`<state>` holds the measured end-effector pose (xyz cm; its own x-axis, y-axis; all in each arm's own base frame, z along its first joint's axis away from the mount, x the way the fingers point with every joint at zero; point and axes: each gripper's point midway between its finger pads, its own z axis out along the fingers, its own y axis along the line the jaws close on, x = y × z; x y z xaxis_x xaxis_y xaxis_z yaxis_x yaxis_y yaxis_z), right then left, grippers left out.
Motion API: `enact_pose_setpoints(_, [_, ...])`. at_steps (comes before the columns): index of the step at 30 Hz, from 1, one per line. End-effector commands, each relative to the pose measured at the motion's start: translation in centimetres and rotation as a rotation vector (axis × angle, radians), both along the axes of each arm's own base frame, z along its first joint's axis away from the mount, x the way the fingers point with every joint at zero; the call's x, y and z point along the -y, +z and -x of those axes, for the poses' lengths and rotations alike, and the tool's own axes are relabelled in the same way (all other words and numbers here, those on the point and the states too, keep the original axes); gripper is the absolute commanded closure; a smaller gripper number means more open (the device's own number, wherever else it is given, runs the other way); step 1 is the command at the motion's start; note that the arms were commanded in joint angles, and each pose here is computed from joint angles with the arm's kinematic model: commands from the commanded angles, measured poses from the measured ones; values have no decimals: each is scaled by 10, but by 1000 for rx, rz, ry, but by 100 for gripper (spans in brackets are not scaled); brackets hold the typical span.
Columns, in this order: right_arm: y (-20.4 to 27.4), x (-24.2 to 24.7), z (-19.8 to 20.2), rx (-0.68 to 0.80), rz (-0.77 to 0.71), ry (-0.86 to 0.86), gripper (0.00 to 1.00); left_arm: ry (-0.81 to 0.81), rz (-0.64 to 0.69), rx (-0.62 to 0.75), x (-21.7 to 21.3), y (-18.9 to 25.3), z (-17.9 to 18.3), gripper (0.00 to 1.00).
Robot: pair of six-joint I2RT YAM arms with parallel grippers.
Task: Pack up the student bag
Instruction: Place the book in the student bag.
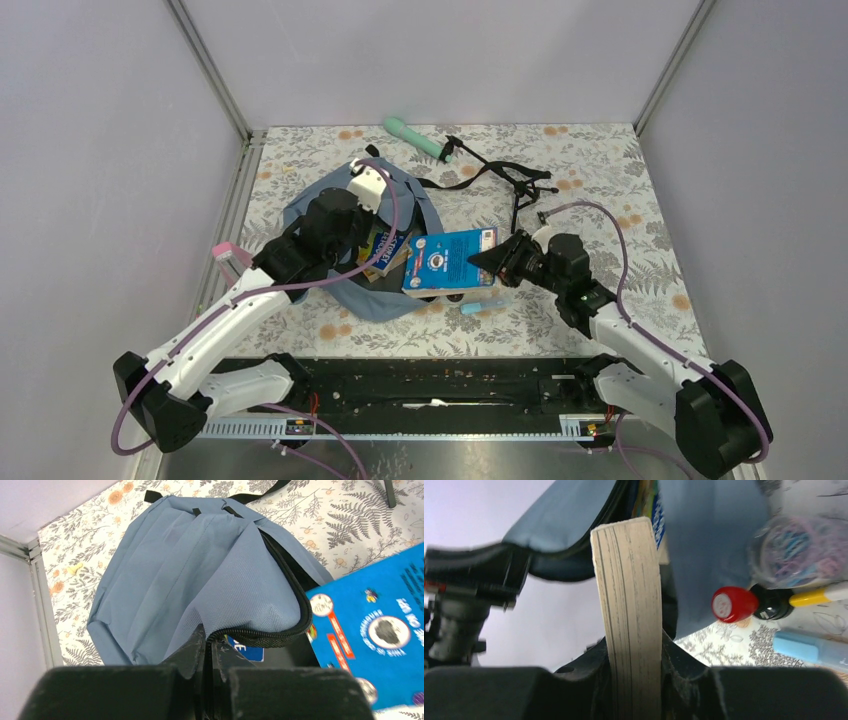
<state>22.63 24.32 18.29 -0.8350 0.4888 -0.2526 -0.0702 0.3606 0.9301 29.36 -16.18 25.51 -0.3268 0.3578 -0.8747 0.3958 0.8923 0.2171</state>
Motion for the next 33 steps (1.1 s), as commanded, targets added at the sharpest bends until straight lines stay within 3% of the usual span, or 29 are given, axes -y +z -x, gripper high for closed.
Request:
enact_pose_setpoints(1, [39, 4, -35, 67, -201, -249, 100, -48, 131, 121, 15, 40, -4, 100])
enact_pose_setpoints(23, [70, -53, -63, 154, -391, -442, 100, -89, 187, 50, 25, 49, 6, 100])
enact_pose_setpoints(33, [28, -95, -72, 139, -253, -444, 100, -96, 176, 28, 27, 44, 7, 100])
